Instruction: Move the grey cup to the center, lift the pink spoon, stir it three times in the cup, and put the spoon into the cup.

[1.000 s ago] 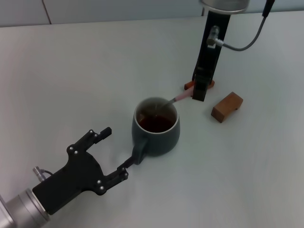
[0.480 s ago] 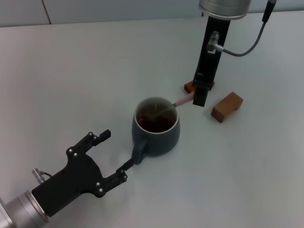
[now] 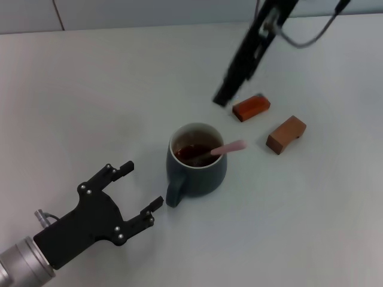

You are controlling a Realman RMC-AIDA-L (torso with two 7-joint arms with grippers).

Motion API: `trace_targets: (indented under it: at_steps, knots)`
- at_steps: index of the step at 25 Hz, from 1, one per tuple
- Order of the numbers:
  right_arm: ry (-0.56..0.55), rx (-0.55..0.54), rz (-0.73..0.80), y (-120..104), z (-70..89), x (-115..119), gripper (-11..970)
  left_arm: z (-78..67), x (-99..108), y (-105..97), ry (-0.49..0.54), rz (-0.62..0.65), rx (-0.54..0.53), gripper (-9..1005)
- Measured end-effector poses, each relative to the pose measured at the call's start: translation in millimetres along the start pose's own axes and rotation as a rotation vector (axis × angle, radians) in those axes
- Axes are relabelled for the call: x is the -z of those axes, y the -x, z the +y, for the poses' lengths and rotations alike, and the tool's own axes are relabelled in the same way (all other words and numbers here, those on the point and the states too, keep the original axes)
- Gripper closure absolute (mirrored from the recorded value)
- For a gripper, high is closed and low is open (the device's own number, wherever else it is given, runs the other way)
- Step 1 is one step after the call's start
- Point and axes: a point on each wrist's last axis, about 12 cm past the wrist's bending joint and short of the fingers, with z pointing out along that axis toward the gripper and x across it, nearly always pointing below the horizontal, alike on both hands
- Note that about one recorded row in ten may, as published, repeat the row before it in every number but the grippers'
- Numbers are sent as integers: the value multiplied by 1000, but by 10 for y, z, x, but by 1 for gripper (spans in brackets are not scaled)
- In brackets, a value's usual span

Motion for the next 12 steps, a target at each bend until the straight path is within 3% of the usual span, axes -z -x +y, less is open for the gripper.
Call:
trace_targets:
  at_steps: [3, 6, 8, 10, 11, 12]
  knots:
    - [-28, 35, -208, -209, -52, 164, 481, 31, 21, -1, 7, 4, -4, 194]
    - [-28, 102, -482, -556, -59, 237, 382, 49, 28, -1, 9, 6, -5, 194]
    - [-5, 142, -649, -808, -32, 209, 319, 49, 28, -1, 9, 6, -5, 194]
    - [29, 145, -867, -1333, 11, 20, 288, 126, 56, 4, 19, 15, -2, 194]
    - [29, 145, -867, -1333, 11, 20, 288, 135, 60, 6, 19, 14, -2, 194]
    - [32, 138, -911, -1505, 21, -84, 288, 135, 60, 6, 19, 14, -2, 194]
